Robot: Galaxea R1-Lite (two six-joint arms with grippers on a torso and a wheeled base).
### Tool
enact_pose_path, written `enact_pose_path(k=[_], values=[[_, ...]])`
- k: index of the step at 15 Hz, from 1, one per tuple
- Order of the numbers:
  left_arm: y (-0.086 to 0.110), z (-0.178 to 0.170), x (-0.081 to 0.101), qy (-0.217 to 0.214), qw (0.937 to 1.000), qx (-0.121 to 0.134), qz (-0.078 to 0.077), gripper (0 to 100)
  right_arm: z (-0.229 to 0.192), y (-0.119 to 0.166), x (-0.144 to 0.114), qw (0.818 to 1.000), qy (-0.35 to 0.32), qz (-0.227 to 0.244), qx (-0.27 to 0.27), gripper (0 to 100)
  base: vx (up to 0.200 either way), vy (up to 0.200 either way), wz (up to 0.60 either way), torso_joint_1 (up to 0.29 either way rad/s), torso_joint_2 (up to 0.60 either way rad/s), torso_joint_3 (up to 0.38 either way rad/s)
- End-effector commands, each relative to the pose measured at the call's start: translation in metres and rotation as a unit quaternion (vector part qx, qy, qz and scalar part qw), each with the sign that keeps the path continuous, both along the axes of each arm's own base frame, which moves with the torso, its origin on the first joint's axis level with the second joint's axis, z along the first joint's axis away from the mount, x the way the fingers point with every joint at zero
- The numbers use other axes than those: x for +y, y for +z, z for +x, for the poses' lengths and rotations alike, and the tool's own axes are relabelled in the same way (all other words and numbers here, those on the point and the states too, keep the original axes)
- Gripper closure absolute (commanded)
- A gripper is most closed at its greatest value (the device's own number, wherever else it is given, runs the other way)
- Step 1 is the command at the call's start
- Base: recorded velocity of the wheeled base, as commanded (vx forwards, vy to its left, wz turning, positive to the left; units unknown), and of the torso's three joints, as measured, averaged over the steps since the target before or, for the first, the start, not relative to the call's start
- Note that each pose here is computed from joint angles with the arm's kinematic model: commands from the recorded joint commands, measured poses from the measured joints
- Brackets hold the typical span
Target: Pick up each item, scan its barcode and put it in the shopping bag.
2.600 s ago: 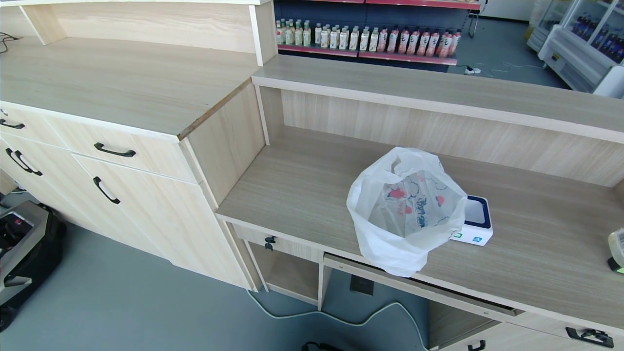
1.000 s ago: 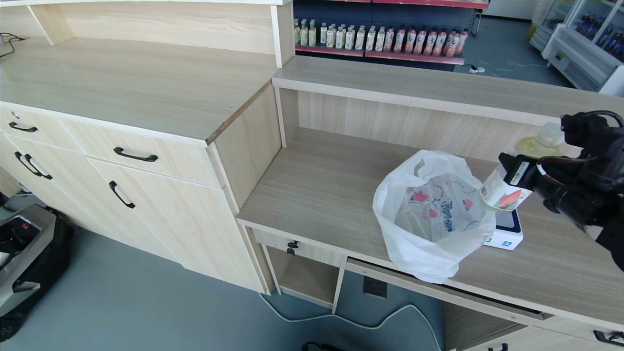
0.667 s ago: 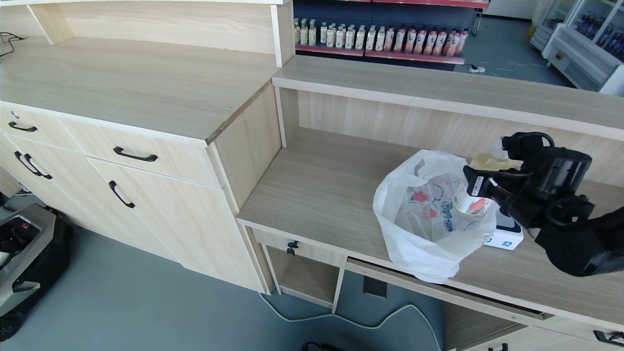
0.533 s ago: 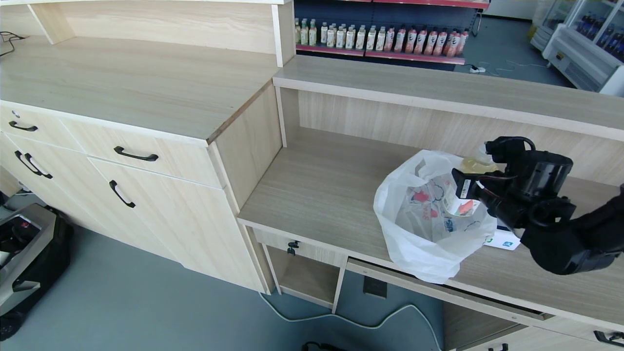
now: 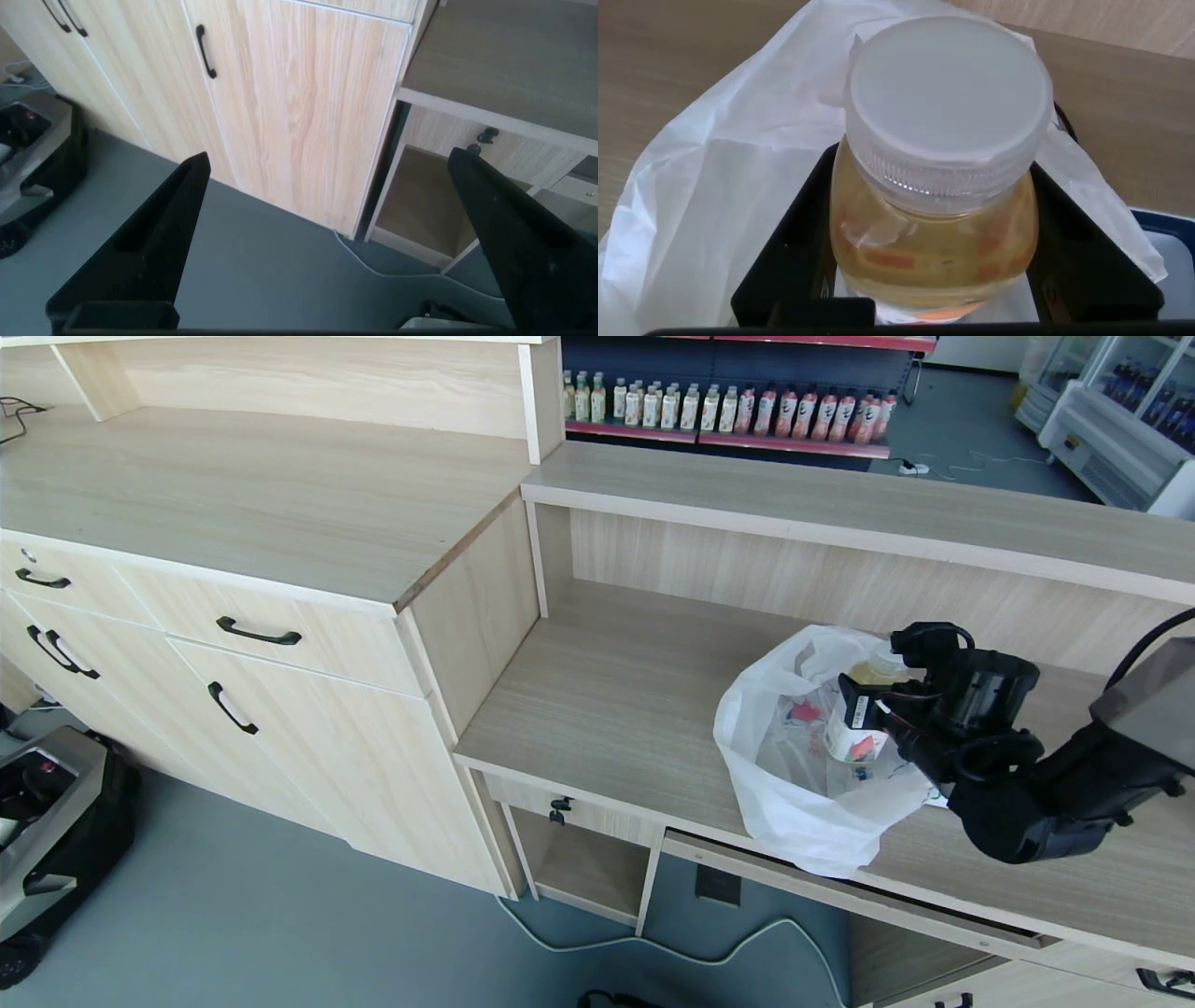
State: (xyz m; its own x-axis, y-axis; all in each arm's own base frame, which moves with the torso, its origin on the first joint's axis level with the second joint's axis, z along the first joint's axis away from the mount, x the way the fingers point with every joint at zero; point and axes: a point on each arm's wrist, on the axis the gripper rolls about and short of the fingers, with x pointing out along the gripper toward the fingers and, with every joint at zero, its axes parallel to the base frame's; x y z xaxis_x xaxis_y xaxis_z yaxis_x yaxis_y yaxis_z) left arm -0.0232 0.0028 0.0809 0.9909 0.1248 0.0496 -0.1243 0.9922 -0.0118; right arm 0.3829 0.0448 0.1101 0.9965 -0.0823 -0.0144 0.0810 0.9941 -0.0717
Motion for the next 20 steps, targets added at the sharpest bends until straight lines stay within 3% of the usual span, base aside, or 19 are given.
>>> enact_pose_path(k=[1, 15, 16, 17, 20], values=[[0.000, 0.000, 0.000, 0.000, 1.0000, 0.000, 0.000, 0, 0.004, -0.009, 0.002, 1.000, 0.003, -0.002, 0.009, 100, 0.000, 0.000, 0.00, 0.000, 0.00, 0.000], [0.000, 0.000, 0.000, 0.000, 1.0000, 0.000, 0.000, 0, 0.001, -0.027, 0.001, 1.000, 0.004, -0.007, 0.017, 100, 0.000, 0.000, 0.00, 0.000, 0.00, 0.000], [0.000, 0.000, 0.000, 0.000, 1.0000, 0.000, 0.000, 0, 0.000, -0.025, 0.001, 1.000, 0.004, -0.006, 0.015, 0, 0.000, 0.000, 0.00, 0.000, 0.00, 0.000], [0.000, 0.000, 0.000, 0.000, 1.0000, 0.000, 0.000, 0, -0.002, -0.018, 0.001, 1.000, 0.003, -0.004, 0.008, 0, 0.000, 0.000, 0.00, 0.000, 0.00, 0.000], [0.000, 0.000, 0.000, 0.000, 1.0000, 0.000, 0.000, 0, -0.030, 0.040, -0.003, 0.999, 0.030, -0.002, -0.031, 0, 0.000, 0.000, 0.00, 0.000, 0.00, 0.000]])
